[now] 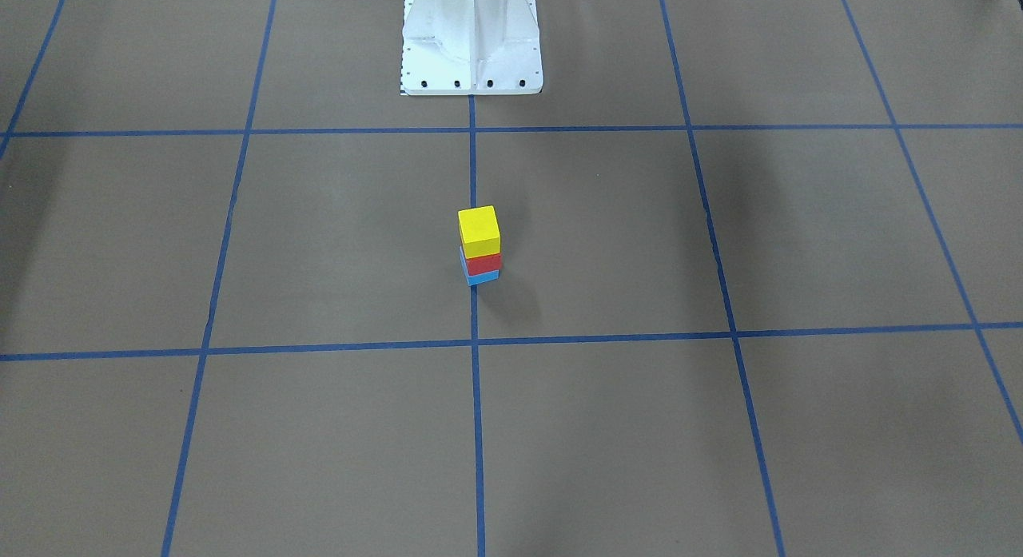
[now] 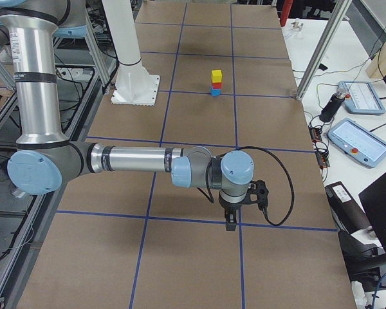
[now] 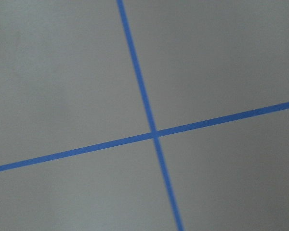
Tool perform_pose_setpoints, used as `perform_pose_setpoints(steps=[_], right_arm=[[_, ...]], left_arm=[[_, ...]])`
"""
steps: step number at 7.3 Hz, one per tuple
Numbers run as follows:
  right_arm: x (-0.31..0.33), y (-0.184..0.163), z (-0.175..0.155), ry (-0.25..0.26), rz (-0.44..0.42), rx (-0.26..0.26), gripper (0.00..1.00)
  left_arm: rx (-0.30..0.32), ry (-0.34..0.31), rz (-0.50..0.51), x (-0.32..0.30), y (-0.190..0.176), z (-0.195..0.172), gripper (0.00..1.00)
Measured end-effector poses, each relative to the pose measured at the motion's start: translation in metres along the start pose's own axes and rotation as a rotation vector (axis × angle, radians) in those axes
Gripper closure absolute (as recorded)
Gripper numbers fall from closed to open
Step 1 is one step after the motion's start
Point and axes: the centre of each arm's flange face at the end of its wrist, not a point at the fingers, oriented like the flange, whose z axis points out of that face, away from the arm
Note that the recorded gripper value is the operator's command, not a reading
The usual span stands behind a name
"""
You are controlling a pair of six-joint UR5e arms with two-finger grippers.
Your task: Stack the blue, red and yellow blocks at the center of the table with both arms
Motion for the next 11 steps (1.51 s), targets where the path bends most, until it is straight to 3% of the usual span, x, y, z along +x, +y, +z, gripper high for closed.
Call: perform_pose_setpoints(steps=[2, 4, 7, 11], right_arm=[[-0.005, -0.004, 0.000, -0.006, 0.001, 0.000, 0.00], [-0.006, -0.004, 0.000, -0.009, 0.003, 0.000, 0.00], [-0.007, -0.004, 0.000, -0.022, 0.003, 0.000, 0.00], [-0.010, -0.005, 0.003, -0.025, -0.002, -0.006, 0.00]], left_arm=[[0.036, -0.012, 0.037, -0.021, 0.019, 0.001, 0.00], [0.068, -0.018, -0.037, -0.003, 0.013, -0.009, 0.00], [0.057, -0.004, -0.071, 0.042, 0.007, 0.000, 0.00], [0.043, -0.001, -0.078, 0.044, 0.010, 0.006, 0.00]])
